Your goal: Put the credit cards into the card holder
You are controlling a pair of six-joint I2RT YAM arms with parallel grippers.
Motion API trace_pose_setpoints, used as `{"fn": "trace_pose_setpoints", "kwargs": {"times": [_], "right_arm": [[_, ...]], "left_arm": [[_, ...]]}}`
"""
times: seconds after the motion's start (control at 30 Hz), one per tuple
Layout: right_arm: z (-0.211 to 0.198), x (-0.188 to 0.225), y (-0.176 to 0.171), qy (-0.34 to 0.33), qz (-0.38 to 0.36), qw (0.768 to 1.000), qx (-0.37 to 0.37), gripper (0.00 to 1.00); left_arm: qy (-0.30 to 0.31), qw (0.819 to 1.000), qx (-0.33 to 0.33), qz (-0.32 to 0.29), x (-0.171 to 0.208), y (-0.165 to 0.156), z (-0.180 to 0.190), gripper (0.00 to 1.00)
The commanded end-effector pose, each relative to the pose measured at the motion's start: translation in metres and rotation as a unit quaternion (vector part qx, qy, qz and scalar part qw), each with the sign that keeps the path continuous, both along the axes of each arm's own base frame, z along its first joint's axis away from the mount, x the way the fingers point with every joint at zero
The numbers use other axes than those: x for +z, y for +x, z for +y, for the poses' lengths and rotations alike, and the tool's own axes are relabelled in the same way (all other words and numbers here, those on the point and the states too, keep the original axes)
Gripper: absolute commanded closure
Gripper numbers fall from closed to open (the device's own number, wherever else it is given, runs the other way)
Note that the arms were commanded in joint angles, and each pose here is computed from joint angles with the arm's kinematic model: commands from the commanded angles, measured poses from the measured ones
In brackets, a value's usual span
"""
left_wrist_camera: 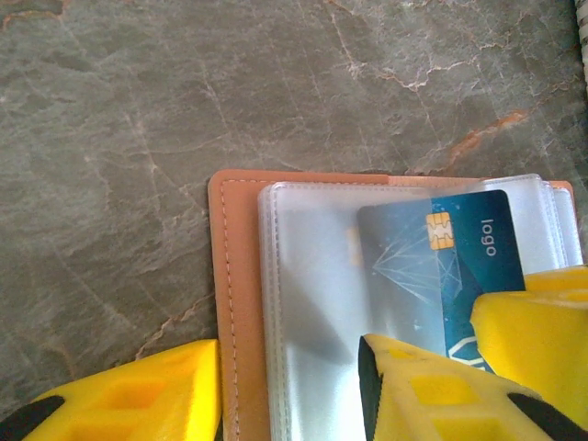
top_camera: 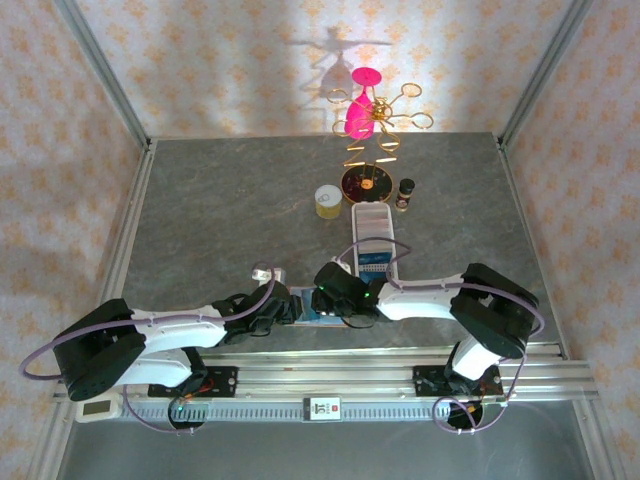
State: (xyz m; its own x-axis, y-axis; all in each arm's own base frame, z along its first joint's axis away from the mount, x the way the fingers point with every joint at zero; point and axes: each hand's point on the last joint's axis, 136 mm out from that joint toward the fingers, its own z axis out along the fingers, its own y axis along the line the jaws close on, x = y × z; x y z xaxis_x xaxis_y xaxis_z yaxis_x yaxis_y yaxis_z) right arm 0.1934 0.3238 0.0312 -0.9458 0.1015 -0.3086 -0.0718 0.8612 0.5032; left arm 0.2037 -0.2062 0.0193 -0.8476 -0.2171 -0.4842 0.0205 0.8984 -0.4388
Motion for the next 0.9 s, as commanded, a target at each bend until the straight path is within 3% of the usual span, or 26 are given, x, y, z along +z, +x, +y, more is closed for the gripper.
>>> {"fn": "trace_pose_setpoints", "kwargs": {"times": [0.0, 0.13, 0.3, 0.53, 0.67, 0.87], "right_arm": [[0.01, 0.006, 0.004, 0.005, -0.008, 1.0, 0.008, 0.8], [0.017, 0.006, 0.005, 0.015, -0.002, 1.0, 0.009, 0.87], [0.022, 0.007, 0.002, 0.037, 0.004, 0.999, 0.007, 0.88], [0.029, 0.003, -0.005, 0.047, 0.018, 0.999, 0.017, 0.88], [0.031, 0.002, -0.006, 0.056, 0.022, 0.998, 0.017, 0.85], [0.015, 0.008, -0.002, 0.026, 0.003, 1.0, 0.003, 0.7]], "left_arm": [[0.01, 0.997, -0.022, 0.068, -0.028, -0.028, 0.006, 0.58], [-0.007, 0.998, -0.017, 0.063, -0.025, -0.027, 0.004, 0.58], [-0.038, 0.997, -0.016, 0.06, -0.021, -0.029, 0.0, 0.58], [-0.035, 0.997, -0.018, 0.064, -0.023, -0.031, 0.001, 0.58], [-0.029, 0.997, -0.017, 0.068, -0.026, -0.032, 0.003, 0.58], [-0.011, 0.997, -0.012, 0.074, -0.032, -0.034, 0.01, 0.6]]}}
